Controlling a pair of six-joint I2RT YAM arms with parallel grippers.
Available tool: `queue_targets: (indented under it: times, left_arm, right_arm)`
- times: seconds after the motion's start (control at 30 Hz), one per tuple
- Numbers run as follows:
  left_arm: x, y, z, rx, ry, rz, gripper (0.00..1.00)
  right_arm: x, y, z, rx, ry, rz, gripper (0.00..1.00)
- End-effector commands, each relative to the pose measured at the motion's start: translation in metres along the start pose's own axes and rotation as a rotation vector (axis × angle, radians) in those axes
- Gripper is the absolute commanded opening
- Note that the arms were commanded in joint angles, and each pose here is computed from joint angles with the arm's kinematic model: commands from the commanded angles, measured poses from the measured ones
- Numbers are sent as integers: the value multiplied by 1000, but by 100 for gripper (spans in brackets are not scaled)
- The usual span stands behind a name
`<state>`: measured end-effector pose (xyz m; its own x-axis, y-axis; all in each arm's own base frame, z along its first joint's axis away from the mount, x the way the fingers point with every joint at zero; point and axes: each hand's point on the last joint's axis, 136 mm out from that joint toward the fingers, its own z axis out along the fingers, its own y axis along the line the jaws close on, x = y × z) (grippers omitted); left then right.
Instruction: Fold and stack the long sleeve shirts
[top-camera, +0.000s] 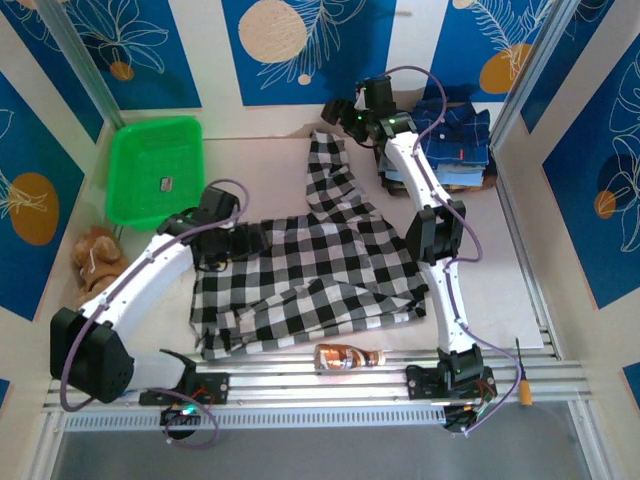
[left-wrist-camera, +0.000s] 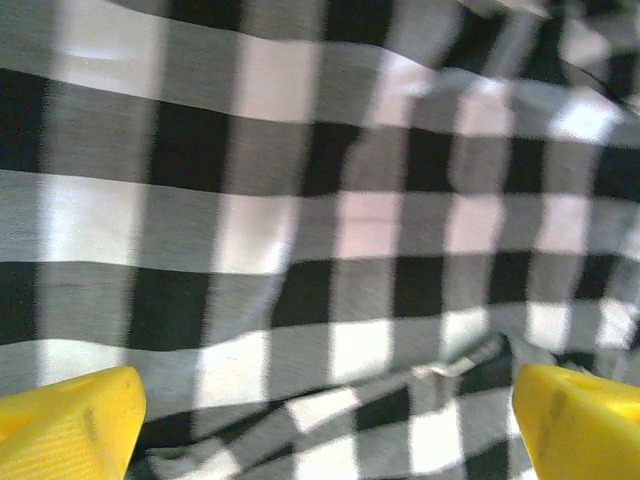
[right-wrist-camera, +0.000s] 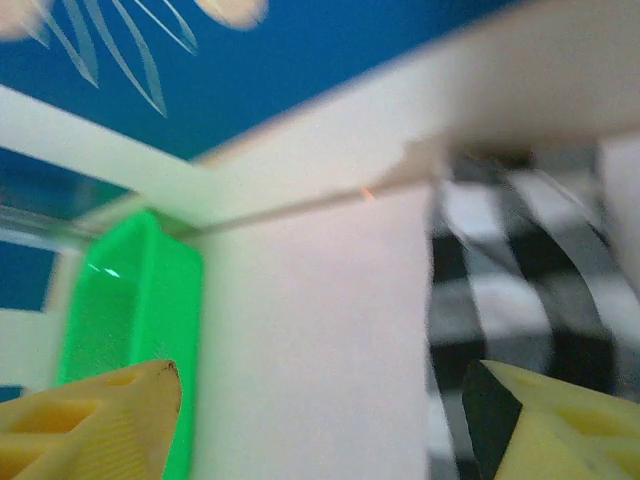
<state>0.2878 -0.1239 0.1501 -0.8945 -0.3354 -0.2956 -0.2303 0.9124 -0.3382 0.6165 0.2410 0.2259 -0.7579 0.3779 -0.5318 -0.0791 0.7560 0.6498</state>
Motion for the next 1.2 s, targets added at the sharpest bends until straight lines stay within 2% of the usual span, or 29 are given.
queue_targets:
  times: [0.0,0.1,0.2,0.47,0.63,0.83,1.17]
  left_arm:
    - [-12,36,-6,-103,5,-36,95]
    - [-28,50,-2,-146,9,-13,95]
    - [-44,59,4,-201,24,15,94]
    - [-76,59,27,-222,16,68,93]
    - [-86,56,39,-180,3,55,93]
    - [-90,56,44,-158,1,34,92]
    - [-92,61,41,-156,-8,17,92]
  right_arm:
    - [40,-29,-39,174,157,-54,76]
    - [80,-67,-42,284,266,-69,74]
    - [104,-106,-42,388,338,-75,70]
    - [120,-158,-21,535,394,-207,63]
    - [111,-173,-2,544,370,-234,59]
    - [108,-172,15,502,370,-237,55]
    - [122,-169,34,456,396,-213,48]
